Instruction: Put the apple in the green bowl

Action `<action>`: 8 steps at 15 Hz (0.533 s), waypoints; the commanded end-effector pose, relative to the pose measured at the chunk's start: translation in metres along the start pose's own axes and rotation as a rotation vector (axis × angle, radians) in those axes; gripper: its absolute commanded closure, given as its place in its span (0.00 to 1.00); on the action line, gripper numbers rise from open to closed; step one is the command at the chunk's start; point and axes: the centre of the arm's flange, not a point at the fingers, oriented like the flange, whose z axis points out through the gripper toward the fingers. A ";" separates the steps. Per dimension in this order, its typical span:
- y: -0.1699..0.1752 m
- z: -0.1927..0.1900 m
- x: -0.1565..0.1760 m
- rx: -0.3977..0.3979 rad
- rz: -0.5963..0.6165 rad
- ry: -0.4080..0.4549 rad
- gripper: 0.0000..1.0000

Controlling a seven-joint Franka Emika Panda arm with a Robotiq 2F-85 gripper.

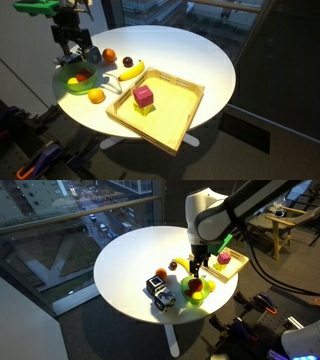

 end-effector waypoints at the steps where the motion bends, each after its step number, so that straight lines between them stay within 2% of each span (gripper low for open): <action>1: 0.001 -0.024 0.002 0.011 0.060 -0.011 0.00; 8: 0.001 -0.052 0.009 0.018 0.087 0.047 0.00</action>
